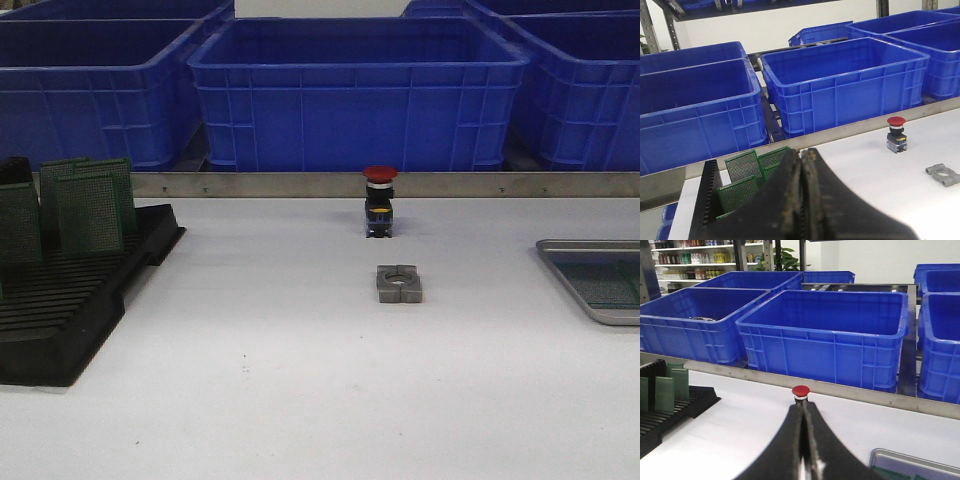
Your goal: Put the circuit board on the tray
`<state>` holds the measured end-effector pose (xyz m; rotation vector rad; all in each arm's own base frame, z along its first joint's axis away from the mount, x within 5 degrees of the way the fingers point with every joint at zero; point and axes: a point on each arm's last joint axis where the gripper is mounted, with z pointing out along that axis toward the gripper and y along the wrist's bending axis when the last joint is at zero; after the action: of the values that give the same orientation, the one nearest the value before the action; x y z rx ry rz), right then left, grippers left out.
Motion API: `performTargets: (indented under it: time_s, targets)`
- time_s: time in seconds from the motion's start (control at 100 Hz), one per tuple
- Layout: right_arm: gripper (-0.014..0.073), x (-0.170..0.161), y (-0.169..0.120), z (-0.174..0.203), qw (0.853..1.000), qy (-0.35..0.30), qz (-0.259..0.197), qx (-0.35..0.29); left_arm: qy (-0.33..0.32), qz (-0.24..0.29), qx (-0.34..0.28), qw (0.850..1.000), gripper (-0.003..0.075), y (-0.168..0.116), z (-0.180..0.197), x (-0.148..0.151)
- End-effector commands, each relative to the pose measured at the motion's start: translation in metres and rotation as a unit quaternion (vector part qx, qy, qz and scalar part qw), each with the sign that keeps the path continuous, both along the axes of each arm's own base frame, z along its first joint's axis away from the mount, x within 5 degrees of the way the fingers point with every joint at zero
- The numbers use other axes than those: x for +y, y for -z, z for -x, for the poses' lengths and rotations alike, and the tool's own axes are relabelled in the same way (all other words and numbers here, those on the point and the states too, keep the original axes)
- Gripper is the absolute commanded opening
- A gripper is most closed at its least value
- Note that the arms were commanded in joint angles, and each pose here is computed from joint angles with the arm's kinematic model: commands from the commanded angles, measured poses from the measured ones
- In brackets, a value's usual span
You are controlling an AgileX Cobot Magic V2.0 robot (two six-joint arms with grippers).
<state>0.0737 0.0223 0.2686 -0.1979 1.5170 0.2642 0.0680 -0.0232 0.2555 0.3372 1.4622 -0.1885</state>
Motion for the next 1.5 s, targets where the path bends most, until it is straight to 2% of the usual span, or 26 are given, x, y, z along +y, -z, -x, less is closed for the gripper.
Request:
performTargets:
  time_s: [0.0,0.37,0.49,0.53,0.54,0.55,0.56,0.57,0.59,0.61,0.62,0.63,0.65,0.7,0.89,0.92,1.03,1.49]
  targets:
    - [-0.0060,0.001,-0.008,0.000,1.000,-0.003,0.005,-0.009,-0.014,0.011,-0.019,1.000,-0.0020,-0.011,-0.001,0.003]
    - [-0.0060,0.010,-0.004,0.003,0.998,-0.059,0.013,0.008,-0.018,0.010,-0.017,1.000,-0.0020,-0.007,0.000,0.003]
    - [-0.0060,0.013,-0.003,0.005,0.997,-0.076,0.016,0.013,-0.038,0.041,-0.034,0.998,-0.0020,-0.006,0.006,0.009]
    - [-0.0060,0.014,-0.003,0.005,0.996,-0.081,0.017,0.015,-0.046,0.036,-0.043,0.997,-0.0020,-0.004,0.007,0.010]
    - [-0.0060,0.014,-0.003,0.005,0.996,-0.083,0.017,0.016,-0.048,0.053,-0.039,0.997,-0.0020,-0.003,0.007,0.010]
    - [-0.0060,0.014,-0.003,0.005,0.996,-0.084,0.017,0.016,-0.050,0.040,-0.045,0.997,-0.0020,-0.003,0.007,0.010]
    - [-0.0060,0.015,-0.002,0.005,0.996,-0.086,0.018,0.016,-0.049,0.057,-0.040,0.996,-0.0020,-0.002,0.007,0.011]
    - [-0.0060,0.015,-0.002,0.006,0.996,-0.087,0.018,0.017,-0.053,0.043,-0.045,0.997,-0.0020,-0.001,0.008,0.011]
    - [-0.0060,0.015,-0.002,0.006,0.996,-0.090,0.018,0.018,-0.057,0.047,-0.046,0.996,-0.0020,0.001,0.008,0.011]
    - [-0.0060,0.016,-0.002,0.006,0.995,-0.094,0.019,0.019,-0.059,0.069,-0.039,0.995,-0.0020,0.003,0.009,0.012]
    - [-0.0060,0.016,-0.002,0.006,0.995,-0.095,0.019,0.019,-0.060,0.057,-0.041,0.996,-0.0020,0.004,0.009,0.011]
    - [-0.0060,0.016,-0.002,0.006,0.995,-0.097,0.019,0.020,-0.058,0.077,-0.034,0.995,-0.0020,0.006,0.009,0.011]
    - [-0.0060,0.017,-0.002,0.007,0.995,-0.100,0.020,0.021,-0.064,0.067,-0.033,0.995,-0.0020,0.009,0.009,0.012]
    - [-0.0060,0.018,-0.001,0.007,0.994,-0.107,0.021,0.023,-0.072,0.097,-0.014,0.993,-0.0020,0.018,0.010,0.013]
    - [-0.0060,0.022,0.000,0.009,0.991,-0.130,0.024,0.030,-0.111,0.081,0.003,0.990,-0.0020,0.055,0.012,0.017]
    - [-0.0060,0.022,0.000,0.010,0.991,-0.131,0.024,0.030,-0.119,0.064,0.029,0.990,-0.0020,0.059,0.013,0.018]
    - [-0.0060,0.023,0.001,0.010,0.989,-0.140,0.026,0.033,-0.118,0.050,0.044,0.991,-0.0020,0.063,0.013,0.018]
    - [-0.0060,0.025,0.002,0.012,0.987,-0.152,0.028,0.037,-0.118,0.051,0.041,0.991,-0.0020,0.062,0.013,0.018]
